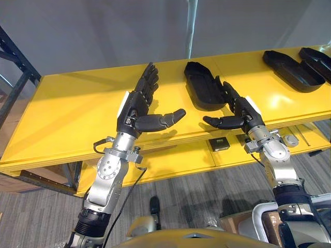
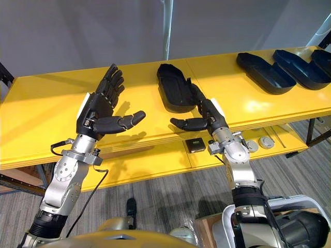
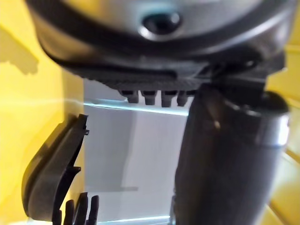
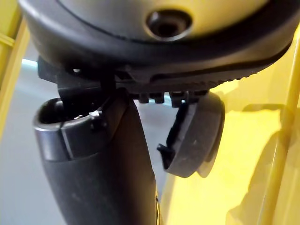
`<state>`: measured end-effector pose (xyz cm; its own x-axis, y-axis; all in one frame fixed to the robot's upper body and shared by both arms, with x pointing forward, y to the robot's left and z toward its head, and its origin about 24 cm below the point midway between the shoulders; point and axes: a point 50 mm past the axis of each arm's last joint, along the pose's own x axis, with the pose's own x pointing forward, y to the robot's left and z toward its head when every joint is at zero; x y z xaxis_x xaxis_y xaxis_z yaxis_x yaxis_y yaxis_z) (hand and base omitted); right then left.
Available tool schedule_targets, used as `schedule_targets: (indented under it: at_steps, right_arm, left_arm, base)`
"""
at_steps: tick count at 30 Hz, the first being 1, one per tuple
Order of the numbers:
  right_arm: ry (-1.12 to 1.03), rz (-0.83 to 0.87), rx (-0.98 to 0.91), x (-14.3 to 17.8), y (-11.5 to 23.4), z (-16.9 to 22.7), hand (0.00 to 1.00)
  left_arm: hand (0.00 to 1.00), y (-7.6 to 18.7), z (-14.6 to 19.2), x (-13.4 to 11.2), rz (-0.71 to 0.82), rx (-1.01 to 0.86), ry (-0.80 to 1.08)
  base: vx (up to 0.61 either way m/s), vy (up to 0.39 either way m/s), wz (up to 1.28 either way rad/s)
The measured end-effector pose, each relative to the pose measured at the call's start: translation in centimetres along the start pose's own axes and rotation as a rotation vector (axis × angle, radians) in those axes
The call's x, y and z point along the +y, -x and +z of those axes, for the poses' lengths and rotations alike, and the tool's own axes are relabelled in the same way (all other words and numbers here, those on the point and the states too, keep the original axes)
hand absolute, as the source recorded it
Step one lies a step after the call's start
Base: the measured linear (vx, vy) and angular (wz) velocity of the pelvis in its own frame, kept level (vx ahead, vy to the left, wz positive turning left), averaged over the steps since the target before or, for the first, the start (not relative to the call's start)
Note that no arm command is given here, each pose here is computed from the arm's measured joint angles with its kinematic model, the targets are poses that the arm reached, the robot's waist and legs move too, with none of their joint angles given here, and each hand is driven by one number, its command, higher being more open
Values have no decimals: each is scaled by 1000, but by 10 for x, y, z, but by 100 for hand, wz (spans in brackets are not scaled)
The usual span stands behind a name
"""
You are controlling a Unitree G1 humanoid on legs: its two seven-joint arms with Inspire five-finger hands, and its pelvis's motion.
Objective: Walk over and take three plastic housings, then place them on the shelf
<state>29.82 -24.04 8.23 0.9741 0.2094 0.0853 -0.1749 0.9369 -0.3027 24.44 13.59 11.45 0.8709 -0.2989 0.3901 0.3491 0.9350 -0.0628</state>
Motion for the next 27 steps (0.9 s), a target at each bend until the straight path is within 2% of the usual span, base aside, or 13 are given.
schedule_targets:
  at_steps: [6,17,22,27]
  right_arm:
    - [8,-56,-31,-5,-1,9,100]
    - [50,-231,-175,-33,0,44,100]
    - [249,-257,-213,-32,1,59,100]
    - [368,-273,-158,-29,10,49,100]
  left_arm:
    - [100,0,0,0,-9,0,0]
    - [100,0,0,-1,-26,-1,0]
    - [100,0,0,-1,-28,3,3]
    - [100,6,-5,-3,-20,30,14]
  base:
    - [0,0,0]
    - [0,0,-1]
    - [0,0,-2]
    - [2,0,1]
